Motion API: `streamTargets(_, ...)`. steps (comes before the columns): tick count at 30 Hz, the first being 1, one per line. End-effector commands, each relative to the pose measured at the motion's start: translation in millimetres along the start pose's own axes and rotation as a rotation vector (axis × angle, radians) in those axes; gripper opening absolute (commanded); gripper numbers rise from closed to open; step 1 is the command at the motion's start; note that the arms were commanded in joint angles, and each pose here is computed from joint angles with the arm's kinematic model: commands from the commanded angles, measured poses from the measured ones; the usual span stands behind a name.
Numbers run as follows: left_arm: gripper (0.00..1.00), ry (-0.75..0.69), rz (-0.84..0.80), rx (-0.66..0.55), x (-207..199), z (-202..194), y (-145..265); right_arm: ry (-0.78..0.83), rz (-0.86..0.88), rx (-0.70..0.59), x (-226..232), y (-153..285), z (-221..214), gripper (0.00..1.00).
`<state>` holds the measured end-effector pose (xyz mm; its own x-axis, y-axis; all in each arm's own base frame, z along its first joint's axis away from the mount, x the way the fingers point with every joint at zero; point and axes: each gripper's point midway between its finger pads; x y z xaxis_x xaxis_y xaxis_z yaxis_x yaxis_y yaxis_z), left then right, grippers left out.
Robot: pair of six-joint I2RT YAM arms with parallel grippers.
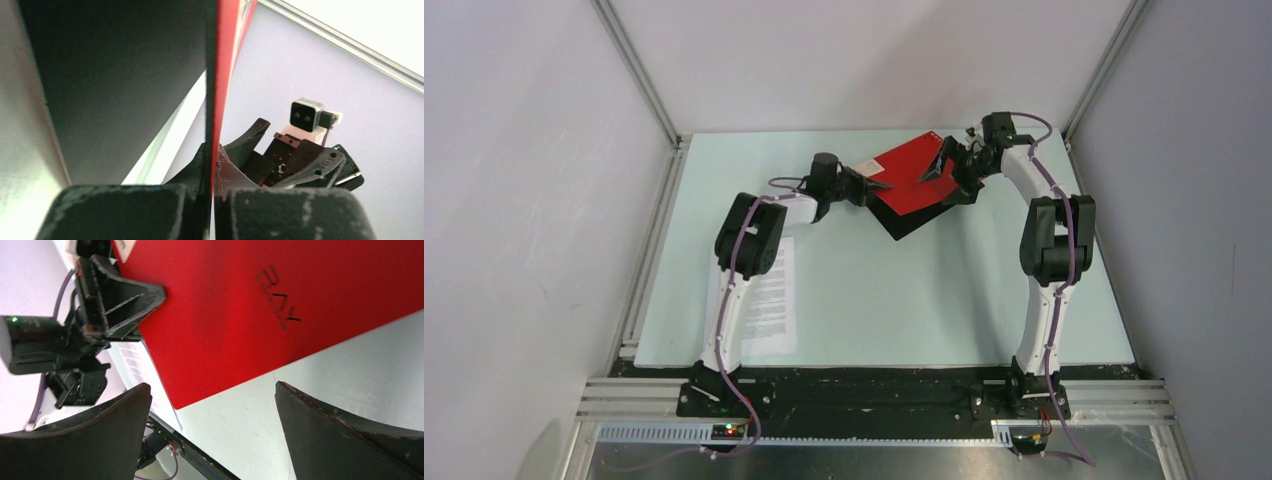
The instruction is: Put the files into the folder
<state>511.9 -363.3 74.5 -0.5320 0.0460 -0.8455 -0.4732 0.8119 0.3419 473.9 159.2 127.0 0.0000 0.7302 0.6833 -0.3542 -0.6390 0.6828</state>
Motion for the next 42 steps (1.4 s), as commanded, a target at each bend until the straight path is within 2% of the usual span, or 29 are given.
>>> streamTargets(1, 0.00, 0.115, 0.045, 0.024, -9.2, -22.6, 8.2, -0.010, -0.111, -0.059, 1.9, 19.3, 9.3, 0.98)
streamTargets(8, 0.00, 0.142, 0.067, 0.032, -4.8, -29.9, 12.1, -0.055, -0.112, -0.036, 12.7, 22.9, -11.1, 0.96)
streamTargets(12, 0.00, 0.153, 0.079, 0.046, -4.3, -37.9, 15.3, -0.084, -0.112, -0.054, 7.8, 6.7, 1.0, 0.93)
streamTargets(17, 0.01, 0.175, 0.106, 0.057, -1.2, -45.1, 22.6, -0.129, -0.190, -0.083, -14.0, -1.4, 22.7, 0.87)
streamTargets(20, 0.04, 0.197, 0.142, 0.067, 4.0, -49.9, 25.2, -0.185, -0.125, -0.080, -12.5, -3.8, 28.1, 0.85)
streamTargets(22, 0.04, 0.207, 0.159, 0.070, 6.5, -52.0, 26.0, -0.182, -0.015, -0.092, 0.0, -6.9, 38.7, 0.83)
streamTargets(26, 0.00, 0.208, 0.187, 0.045, 9.2, -50.7, 26.1, -0.204, 0.046, -0.075, 7.1, -0.4, 41.0, 0.81)
streamTargets(29, 0.00, 0.199, 0.191, 0.047, 7.9, -52.7, 25.4, -0.252, 0.020, -0.064, -6.5, 6.3, 27.6, 0.84)
streamTargets(30, 0.00, 0.195, 0.190, 0.058, 5.8, -55.4, 25.5, -0.251, 0.027, -0.078, -6.0, 8.4, 28.4, 0.88)
streamTargets(34, 0.00, 0.208, 0.203, 0.084, 5.3, -62.6, 25.6, -0.318, 0.091, -0.089, -17.9, -9.8, 29.2, 0.90)
streamTargets(38, 0.00, 0.228, 0.209, 0.092, 4.5, -66.8, 26.7, -0.288, 0.169, -0.134, -10.6, -23.8, 45.9, 0.86)
streamTargets(40, 0.00, 0.234, 0.220, 0.092, 8.6, -68.6, 26.6, -0.276, 0.201, -0.151, -4.2, -23.7, 54.5, 0.82)
streamTargets(42, 0.03, 0.246, 0.243, 0.093, 16.5, -71.2, 26.3, -0.257, 0.223, -0.180, -0.1, -18.7, 63.9, 0.72)
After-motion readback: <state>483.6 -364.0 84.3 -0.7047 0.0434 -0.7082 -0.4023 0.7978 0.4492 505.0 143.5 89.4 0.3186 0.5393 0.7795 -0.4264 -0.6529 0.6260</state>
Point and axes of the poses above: each gripper's point midway between its finger pads, its own y axis back along the fingers, its own x axis along the line the jaws close on, z = x × y, and after that the axes turned 7 degrees about y, right-handed
